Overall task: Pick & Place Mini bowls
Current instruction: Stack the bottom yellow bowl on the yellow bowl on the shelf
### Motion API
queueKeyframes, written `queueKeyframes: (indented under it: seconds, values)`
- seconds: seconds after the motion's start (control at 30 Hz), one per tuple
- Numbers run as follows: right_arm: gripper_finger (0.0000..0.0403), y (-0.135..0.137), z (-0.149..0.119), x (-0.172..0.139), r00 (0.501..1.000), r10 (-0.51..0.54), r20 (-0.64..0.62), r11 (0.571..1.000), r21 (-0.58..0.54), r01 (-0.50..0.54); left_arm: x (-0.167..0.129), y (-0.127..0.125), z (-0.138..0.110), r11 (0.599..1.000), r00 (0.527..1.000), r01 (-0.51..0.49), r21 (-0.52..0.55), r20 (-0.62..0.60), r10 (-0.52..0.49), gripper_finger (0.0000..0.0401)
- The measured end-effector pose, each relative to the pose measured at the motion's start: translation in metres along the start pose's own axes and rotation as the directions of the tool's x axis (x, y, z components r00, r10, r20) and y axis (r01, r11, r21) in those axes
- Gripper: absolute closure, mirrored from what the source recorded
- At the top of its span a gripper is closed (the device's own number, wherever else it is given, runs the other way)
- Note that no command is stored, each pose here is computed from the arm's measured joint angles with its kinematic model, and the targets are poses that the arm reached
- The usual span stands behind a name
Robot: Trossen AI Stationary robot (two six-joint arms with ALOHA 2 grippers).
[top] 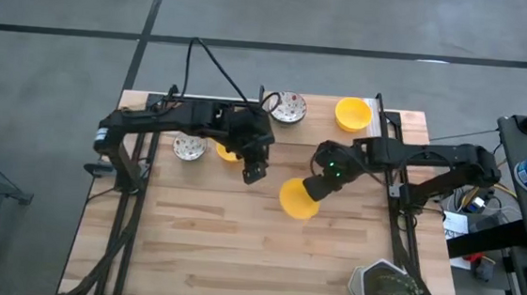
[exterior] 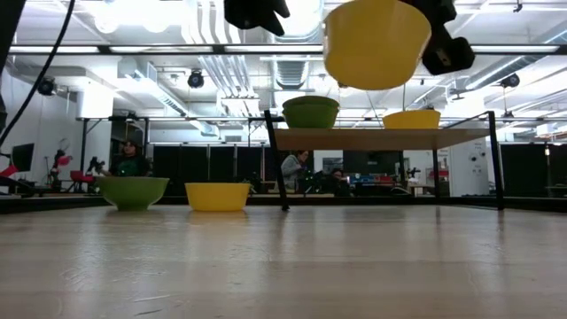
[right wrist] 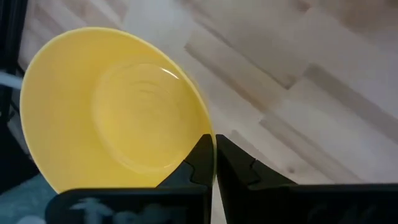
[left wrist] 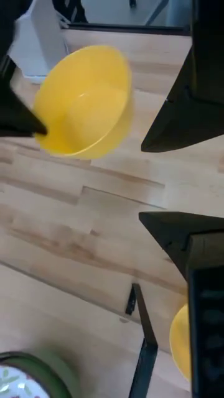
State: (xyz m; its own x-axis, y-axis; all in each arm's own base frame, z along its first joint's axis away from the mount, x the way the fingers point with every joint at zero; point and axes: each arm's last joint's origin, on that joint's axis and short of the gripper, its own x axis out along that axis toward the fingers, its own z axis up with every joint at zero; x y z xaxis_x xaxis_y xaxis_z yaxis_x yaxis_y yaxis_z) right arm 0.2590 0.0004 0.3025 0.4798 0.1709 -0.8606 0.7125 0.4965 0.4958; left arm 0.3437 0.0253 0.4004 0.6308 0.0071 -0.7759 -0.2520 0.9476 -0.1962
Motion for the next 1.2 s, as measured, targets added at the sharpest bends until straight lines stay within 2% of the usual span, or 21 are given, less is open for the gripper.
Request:
queueKeyframes:
  seconds: [0.37, 0.6, 0.8, 1.2]
  values:
    - [0.0395, -0.023, 0.006, -0.066, 0.982, -0.118, 0.149, 0.99, 0.091, 0.105, -0.005, 0.002, -0.007, 0.999, 0.999, -0.03, -0.031, -0.046, 0.029, 0.0245]
    - [0.0395, -0.031, 0.019, -0.104, 0.953, -0.247, 0.174, 0.965, 0.135, 0.226, 0.0, 0.003, -0.011, 0.998, 0.997, -0.04, -0.043, -0.072, 0.037, 0.0245]
    - [0.0395, -0.041, 0.032, -0.136, 0.932, -0.284, 0.223, 0.953, 0.169, 0.251, 0.007, 0.003, -0.016, 0.998, 0.994, -0.047, -0.05, -0.101, 0.042, 0.0245]
    - [0.0395, -0.074, 0.064, -0.168, 0.89, -0.382, 0.247, 0.913, 0.249, 0.323, 0.016, 0.001, -0.024, 0.996, 0.989, -0.055, -0.063, -0.141, 0.046, 0.0245]
